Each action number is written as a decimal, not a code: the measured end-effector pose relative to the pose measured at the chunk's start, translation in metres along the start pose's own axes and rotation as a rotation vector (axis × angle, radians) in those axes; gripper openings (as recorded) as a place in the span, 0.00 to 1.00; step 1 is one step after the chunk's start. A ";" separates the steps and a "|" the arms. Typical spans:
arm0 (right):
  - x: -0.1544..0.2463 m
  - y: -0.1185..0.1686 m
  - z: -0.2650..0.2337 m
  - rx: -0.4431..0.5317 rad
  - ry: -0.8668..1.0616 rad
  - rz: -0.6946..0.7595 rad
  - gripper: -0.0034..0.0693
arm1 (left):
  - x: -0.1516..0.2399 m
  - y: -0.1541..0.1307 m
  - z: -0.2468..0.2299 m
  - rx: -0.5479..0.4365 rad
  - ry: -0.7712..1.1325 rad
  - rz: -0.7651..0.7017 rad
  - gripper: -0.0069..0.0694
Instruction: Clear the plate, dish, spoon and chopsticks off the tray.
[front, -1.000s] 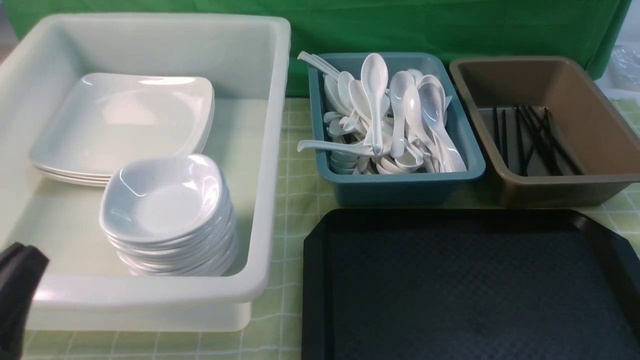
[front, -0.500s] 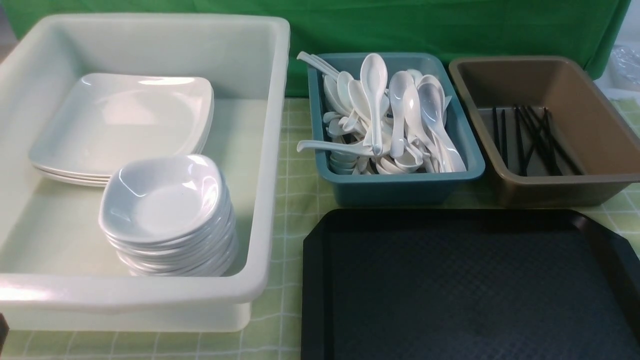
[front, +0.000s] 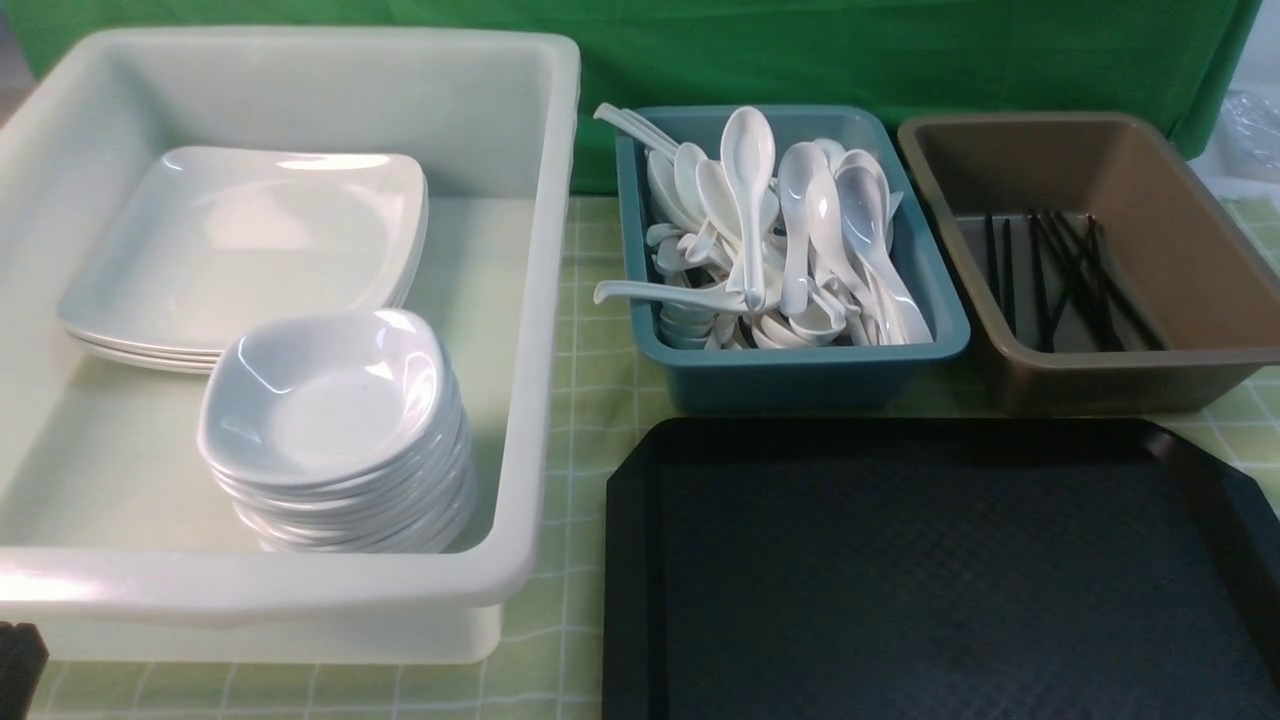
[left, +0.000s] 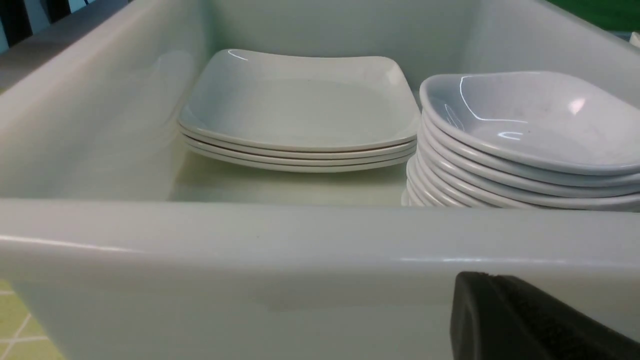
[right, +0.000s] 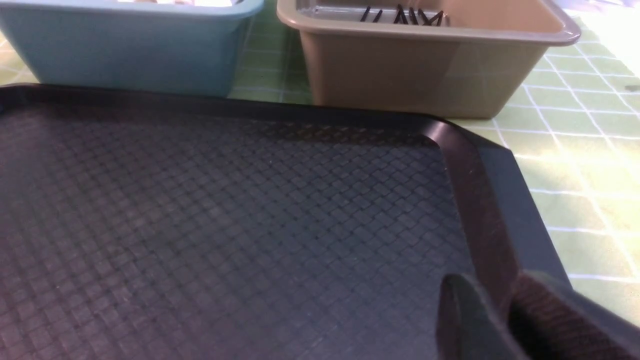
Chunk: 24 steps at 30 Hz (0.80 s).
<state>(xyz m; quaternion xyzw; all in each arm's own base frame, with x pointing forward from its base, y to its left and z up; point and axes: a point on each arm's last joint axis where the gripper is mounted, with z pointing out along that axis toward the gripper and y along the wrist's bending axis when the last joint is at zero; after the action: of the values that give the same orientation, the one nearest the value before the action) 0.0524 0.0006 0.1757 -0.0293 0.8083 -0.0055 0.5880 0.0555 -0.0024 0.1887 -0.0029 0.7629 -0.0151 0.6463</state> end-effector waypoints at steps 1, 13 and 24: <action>0.000 0.000 0.000 0.000 0.000 0.000 0.30 | 0.000 0.000 0.000 0.000 0.000 0.003 0.11; 0.000 0.000 0.000 0.000 0.000 0.000 0.33 | 0.000 0.000 0.000 0.001 -0.003 0.002 0.11; 0.000 0.000 0.000 0.000 0.000 0.000 0.37 | 0.000 0.000 0.000 0.001 -0.004 0.000 0.11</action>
<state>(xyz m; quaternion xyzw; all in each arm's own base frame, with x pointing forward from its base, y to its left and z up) 0.0524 0.0006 0.1757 -0.0293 0.8083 -0.0055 0.5880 0.0555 -0.0025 0.1891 -0.0027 0.7616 -0.0154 0.6479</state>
